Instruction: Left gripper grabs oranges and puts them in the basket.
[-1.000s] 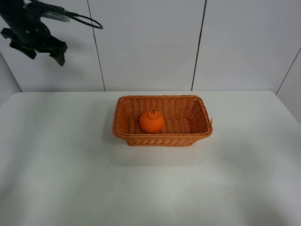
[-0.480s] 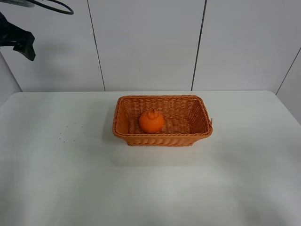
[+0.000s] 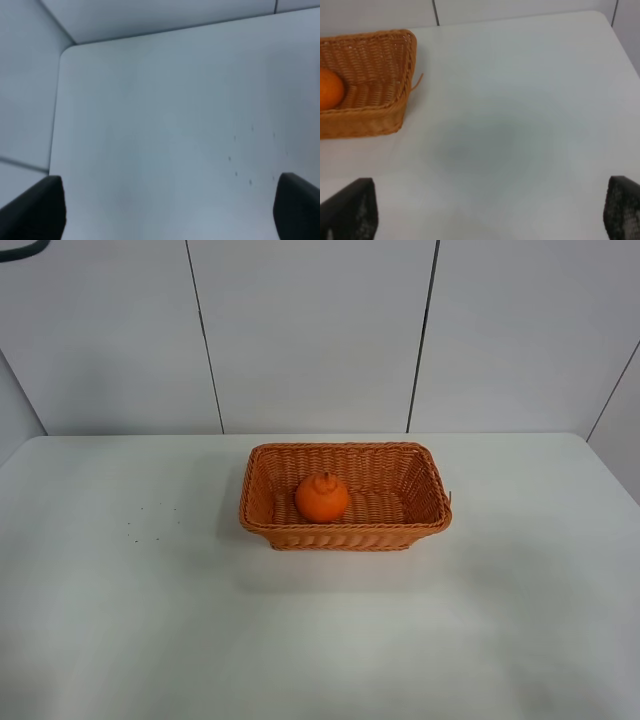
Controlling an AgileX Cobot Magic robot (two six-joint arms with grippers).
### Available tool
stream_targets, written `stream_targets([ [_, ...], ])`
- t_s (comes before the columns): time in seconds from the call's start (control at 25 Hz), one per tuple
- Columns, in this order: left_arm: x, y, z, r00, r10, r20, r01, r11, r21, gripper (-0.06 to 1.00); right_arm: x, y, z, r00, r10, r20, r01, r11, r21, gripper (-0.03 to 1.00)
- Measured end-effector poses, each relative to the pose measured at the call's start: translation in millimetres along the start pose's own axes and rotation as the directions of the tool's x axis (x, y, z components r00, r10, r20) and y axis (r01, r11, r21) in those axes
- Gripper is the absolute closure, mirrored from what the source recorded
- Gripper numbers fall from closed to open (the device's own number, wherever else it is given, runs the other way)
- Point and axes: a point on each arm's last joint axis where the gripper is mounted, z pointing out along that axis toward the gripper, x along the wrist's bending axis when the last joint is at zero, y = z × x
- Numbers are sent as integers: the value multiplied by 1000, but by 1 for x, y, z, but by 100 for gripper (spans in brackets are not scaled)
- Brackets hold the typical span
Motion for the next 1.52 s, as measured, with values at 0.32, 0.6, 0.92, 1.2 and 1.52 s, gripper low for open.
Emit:
stream_targets([
  [0.32,-11,-85,-47,996,-85,-2,85,996,-2,1,0,0,0,1000,0,0,0,1000,0,27],
  [0.6,-23,-156,-69,988,-156,-5,156,987,-45,1,0,0,0,1000,0,0,0,1000,0,27],
  [0.92,-30,-200,-79,981,-193,-6,191,975,-112,3,0,0,0,1000,0,0,0,1000,0,27],
  [1.2,-38,-225,-75,979,-206,7,206,976,-70,7,0,0,0,1000,0,0,0,1000,0,27],
  [1.52,-44,-235,-72,972,-231,47,230,973,11,10,0,0,0,1000,0,0,0,1000,0,27],
])
